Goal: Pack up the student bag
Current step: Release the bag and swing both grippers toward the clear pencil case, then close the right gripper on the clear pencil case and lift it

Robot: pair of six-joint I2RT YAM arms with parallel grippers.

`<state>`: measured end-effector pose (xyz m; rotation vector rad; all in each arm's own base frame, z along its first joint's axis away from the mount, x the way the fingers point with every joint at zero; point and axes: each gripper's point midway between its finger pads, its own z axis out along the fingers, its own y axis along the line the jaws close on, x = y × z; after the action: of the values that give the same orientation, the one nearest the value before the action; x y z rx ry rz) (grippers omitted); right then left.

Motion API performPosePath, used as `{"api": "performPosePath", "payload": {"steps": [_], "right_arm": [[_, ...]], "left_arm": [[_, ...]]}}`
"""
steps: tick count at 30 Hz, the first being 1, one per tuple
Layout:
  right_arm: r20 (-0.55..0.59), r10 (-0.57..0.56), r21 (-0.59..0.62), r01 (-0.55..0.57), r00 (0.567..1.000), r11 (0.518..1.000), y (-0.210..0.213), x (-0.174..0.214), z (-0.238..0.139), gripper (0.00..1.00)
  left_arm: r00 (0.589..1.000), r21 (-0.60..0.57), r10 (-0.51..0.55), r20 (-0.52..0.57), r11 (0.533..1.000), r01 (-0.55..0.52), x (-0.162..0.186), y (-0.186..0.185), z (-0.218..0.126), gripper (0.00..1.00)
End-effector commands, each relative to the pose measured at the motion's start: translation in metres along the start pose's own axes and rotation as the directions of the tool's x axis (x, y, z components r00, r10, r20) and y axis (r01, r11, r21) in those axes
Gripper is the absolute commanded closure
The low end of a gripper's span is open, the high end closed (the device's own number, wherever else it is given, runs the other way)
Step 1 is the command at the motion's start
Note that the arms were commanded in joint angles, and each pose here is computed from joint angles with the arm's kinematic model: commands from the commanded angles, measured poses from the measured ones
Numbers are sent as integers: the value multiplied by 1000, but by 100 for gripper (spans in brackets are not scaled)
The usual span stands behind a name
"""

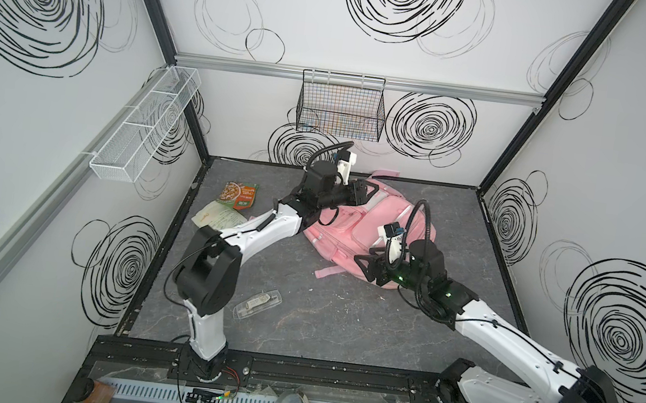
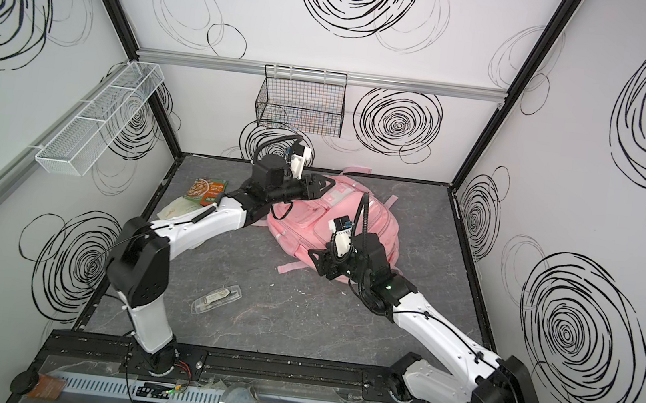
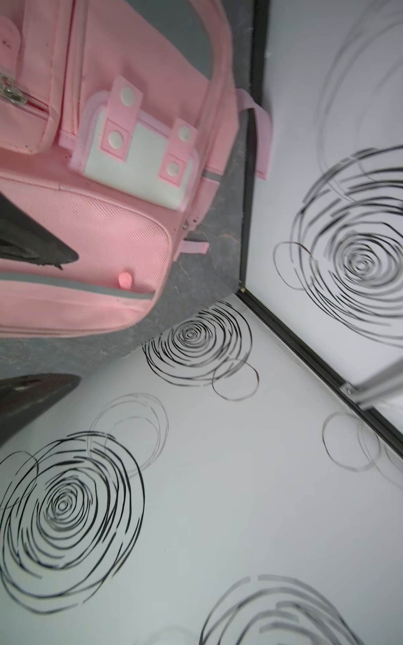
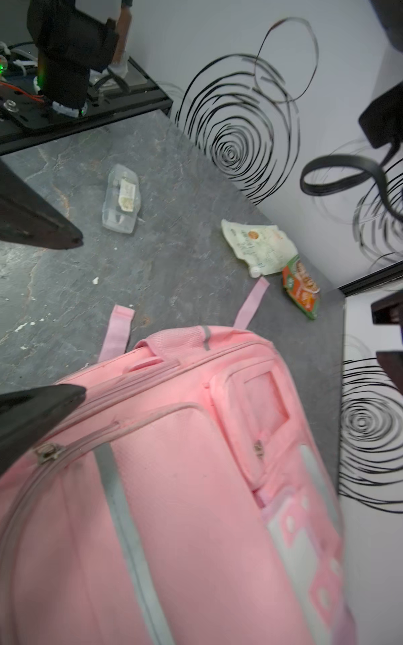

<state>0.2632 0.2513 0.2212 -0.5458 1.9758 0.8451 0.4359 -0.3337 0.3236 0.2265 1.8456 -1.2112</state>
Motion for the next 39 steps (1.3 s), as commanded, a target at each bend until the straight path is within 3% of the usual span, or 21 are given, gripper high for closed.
{"api": "performPosePath", "payload": {"steps": [1,5,8,11,13,15,17,24,28,36,39], "right_arm": [[99,-103,-129,116,990,985,39,-35,-19,33],[155,-304,-326,340,940,882,93,-33,-13,34],[146,-480,-466,488,865,738,131,-7,6,34],[175,-628,-575,596,759,560,168,24,26,32],[217,-665,-616,628,715,475,186,40,40,32],[257,-665,-653,633,701,415,200,55,53,31],[263,-660,-680,621,704,390,208,75,72,31],[157,-761,-724,597,630,345,209,140,143,28],[100,-800,-727,593,591,347,208,159,178,27],[-30,-835,-712,574,550,404,193,189,229,25],[-60,-857,-732,561,513,386,186,203,233,25]], "left_arm": [[981,5,178,81,984,-179,-35,-28,-43,46],[953,-134,281,114,955,-265,-47,-33,-112,41],[939,-292,327,110,913,-284,-38,-20,-163,34],[945,-440,314,94,864,-244,-23,3,-209,31],[950,-524,301,84,824,-215,-10,21,-233,25],[943,-590,321,89,780,-210,0,34,-254,19],[936,-658,328,125,733,-169,7,51,-276,0],[870,-780,380,315,626,9,6,77,-345,4],[858,-785,401,320,620,3,7,81,-354,4],[872,-812,383,306,583,29,18,95,-359,4],[871,-807,382,308,591,26,18,93,-357,4]]}}
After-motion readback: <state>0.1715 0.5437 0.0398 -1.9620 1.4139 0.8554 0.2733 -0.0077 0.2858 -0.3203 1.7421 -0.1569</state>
